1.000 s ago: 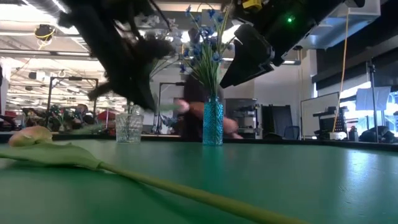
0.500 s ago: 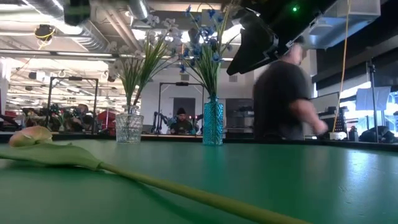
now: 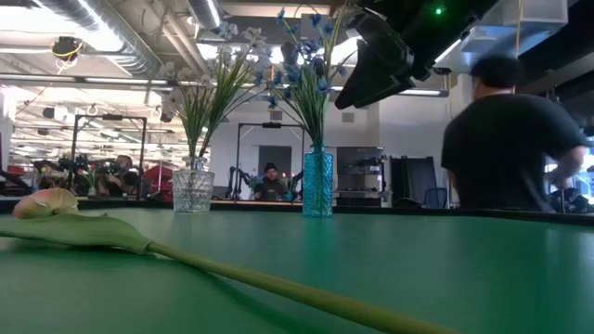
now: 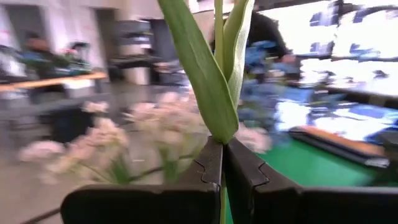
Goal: Sort flowers into vase by color
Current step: Put the top pink flower into the transparent vase
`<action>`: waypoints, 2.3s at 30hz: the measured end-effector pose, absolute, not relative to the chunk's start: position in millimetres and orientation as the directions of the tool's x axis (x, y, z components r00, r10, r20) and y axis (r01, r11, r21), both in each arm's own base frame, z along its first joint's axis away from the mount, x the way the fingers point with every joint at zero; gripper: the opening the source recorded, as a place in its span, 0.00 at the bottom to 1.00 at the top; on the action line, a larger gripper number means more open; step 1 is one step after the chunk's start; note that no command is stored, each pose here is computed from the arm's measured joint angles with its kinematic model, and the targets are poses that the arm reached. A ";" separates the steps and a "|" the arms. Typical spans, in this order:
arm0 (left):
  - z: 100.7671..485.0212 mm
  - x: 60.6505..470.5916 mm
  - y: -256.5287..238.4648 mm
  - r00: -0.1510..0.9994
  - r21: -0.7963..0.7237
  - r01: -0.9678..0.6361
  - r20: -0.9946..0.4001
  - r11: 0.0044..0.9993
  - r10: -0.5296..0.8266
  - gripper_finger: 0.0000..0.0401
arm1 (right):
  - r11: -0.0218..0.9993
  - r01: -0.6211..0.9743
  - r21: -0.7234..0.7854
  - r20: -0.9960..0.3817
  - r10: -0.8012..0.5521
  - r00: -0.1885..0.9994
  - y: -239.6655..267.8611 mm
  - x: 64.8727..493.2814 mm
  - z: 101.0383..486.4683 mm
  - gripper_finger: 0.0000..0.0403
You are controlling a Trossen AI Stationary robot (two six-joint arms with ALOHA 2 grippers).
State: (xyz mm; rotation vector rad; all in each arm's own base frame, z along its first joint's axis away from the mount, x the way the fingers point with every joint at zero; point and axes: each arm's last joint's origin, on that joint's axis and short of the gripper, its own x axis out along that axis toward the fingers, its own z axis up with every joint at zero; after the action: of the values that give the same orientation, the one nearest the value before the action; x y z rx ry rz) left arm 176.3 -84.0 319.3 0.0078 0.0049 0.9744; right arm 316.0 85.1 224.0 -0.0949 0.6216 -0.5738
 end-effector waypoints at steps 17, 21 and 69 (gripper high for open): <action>374.6 191.2 -17.8 0.757 0.175 -0.646 0.278 0.743 0.592 0.00 | 0.835 0.472 -0.284 -0.513 -0.548 0.661 84.8 316.1 224.4 0.71; 352.0 173.7 -14.6 0.715 0.190 -0.698 0.236 0.690 0.658 0.00 | 0.833 0.465 -0.300 -0.523 -0.551 0.650 84.3 314.7 223.0 0.71; 206.8 168.4 57.7 0.614 0.217 -0.775 0.037 0.593 0.788 0.34 | 0.825 0.506 -0.252 -0.507 -0.558 0.657 80.1 318.3 224.8 0.71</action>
State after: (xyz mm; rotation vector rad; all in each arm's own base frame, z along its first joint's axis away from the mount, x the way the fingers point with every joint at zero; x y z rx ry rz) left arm 168.4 57.7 206.8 0.2204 0.0647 0.9093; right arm 318.3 80.1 224.8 -0.0916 0.6042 -0.6040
